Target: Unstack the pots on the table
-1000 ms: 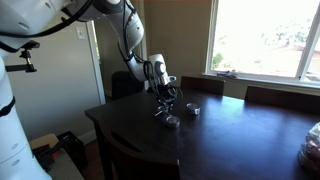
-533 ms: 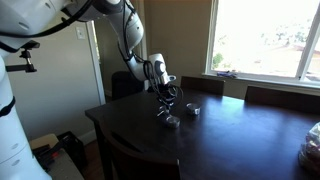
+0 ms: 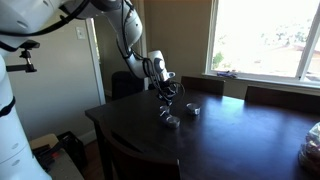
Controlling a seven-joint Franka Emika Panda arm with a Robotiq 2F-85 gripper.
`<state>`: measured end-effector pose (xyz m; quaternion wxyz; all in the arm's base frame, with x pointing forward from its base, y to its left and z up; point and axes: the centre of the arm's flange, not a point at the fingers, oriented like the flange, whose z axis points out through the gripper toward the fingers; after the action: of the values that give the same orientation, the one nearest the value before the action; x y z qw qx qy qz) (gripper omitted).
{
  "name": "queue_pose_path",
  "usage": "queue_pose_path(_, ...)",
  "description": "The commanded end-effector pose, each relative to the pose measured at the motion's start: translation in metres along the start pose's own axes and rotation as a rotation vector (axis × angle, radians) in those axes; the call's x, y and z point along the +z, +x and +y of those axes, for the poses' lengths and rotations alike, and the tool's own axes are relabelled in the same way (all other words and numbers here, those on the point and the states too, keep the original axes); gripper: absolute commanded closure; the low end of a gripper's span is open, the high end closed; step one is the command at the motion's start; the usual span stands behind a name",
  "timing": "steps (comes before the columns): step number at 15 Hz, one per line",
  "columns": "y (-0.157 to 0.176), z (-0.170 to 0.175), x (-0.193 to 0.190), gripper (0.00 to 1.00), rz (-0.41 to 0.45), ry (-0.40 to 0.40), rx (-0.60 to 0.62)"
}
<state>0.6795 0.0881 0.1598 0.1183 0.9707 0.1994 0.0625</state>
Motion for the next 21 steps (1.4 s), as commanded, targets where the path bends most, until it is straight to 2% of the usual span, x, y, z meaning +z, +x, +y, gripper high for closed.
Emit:
queue_pose_path(1, -0.014, 0.002, -0.021, 0.94, 0.017, -0.006, -0.039)
queue_pose_path(2, -0.013, 0.003, -0.021, 0.94, 0.015, -0.006, -0.040)
queue_pose_path(3, -0.011, 0.003, -0.019, 0.69, 0.009, 0.002, -0.037)
queue_pose_path(4, -0.009, 0.002, -0.017, 0.68, 0.005, 0.008, -0.030)
queue_pose_path(10, -0.003, -0.005, -0.003, 0.30, -0.020, 0.039, -0.015)
queue_pose_path(12, -0.003, -0.007, 0.001, 0.21, -0.028, 0.043, -0.016)
queue_pose_path(13, -0.003, -0.008, 0.003, 0.34, -0.031, 0.044, -0.016)
queue_pose_path(16, -0.004, -0.009, 0.008, 0.61, -0.035, 0.049, -0.023)
queue_pose_path(18, -0.004, -0.010, 0.014, 0.71, -0.043, 0.048, -0.023)
queue_pose_path(19, -0.004, -0.010, 0.017, 0.81, -0.048, 0.045, -0.021)
queue_pose_path(21, -0.004, -0.008, 0.019, 0.85, -0.050, 0.044, -0.019)
